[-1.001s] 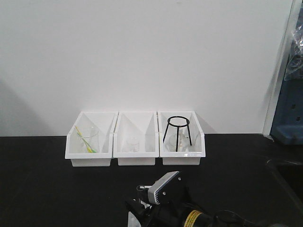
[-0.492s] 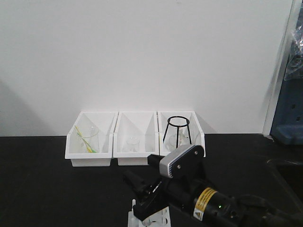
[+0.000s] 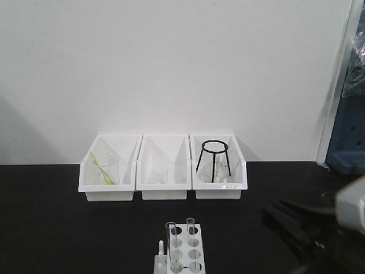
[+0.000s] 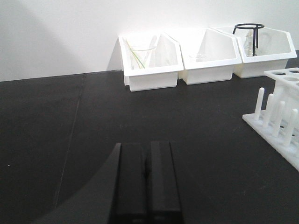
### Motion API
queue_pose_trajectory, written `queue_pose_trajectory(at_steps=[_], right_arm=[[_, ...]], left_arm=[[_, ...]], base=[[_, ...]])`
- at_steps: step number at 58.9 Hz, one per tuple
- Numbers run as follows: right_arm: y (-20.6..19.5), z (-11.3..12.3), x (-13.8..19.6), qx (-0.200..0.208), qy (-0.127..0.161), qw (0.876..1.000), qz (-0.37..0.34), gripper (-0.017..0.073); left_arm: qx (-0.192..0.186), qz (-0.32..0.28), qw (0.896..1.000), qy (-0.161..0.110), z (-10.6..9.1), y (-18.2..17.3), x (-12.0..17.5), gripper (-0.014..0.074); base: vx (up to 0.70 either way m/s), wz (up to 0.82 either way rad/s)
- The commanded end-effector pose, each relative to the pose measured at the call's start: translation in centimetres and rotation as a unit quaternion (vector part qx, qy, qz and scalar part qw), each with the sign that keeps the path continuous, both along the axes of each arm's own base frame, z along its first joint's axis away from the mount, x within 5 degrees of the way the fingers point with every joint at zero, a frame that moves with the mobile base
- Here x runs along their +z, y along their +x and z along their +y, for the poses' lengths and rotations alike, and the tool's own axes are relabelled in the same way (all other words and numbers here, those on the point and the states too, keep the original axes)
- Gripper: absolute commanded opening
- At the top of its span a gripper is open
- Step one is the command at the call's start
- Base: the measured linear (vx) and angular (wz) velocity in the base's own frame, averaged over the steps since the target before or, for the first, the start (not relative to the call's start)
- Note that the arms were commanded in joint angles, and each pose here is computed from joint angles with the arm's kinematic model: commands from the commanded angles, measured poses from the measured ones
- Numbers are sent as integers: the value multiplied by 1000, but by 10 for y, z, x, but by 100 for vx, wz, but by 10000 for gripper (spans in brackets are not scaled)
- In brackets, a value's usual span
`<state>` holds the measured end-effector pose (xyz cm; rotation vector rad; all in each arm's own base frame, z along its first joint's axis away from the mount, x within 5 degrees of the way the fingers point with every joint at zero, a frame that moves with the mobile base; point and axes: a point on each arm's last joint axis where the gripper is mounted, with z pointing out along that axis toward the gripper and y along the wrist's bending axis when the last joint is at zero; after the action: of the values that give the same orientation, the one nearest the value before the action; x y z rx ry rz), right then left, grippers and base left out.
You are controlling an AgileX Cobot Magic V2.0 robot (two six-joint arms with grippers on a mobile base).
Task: Flip and reinsert test tube from rack
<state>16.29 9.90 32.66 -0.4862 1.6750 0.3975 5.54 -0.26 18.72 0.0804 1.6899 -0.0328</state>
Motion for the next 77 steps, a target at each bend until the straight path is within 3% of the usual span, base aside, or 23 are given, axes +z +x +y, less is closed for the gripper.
queue_pose_trajectory(at_steps=[1, 17, 36, 47, 50, 57, 62, 71, 77], right_arm=[[-23, -12, 0, 9, 30, 999, -37, -10], [-60, -34, -37, 9, 32, 998, -46, -10], [-64, -38, -64, 3, 7, 1000, -9, -10], [-66, -40, -71, -3, 12, 1000, 3, -10], [-68, -43, -75, -16, 35, 999, 15, -10], [-76, -61, -90, -88, 134, 986, 52, -10], [-81, -74, -99, -147, 168, 974, 41, -10], [-91, -92, -108, -233, 155, 960, -13, -10], [-97, -97, -112, -261, 133, 955, -47, -10]], left_arm=[[-7, -45, 999, -12, -1, 0, 9, -6], [-7, -45, 999, -12, -1, 0, 9, -6], [-7, -45, 999, -12, -1, 0, 9, -6], [-7, -45, 999, -12, -1, 0, 9, -6], [-7, -45, 999, -12, -1, 0, 9, -6], [-7, -45, 999, -12, -1, 0, 9, -6], [-7, -45, 999, -12, -1, 0, 9, -6], [-7, -45, 999, -12, -1, 0, 9, -6], [-7, -45, 999, -12, -1, 0, 9, -6]], base=[[0, 0], [0, 0], [0, 0], [0, 0], [0, 0], [0, 0], [0, 0], [0, 0], [0, 0]])
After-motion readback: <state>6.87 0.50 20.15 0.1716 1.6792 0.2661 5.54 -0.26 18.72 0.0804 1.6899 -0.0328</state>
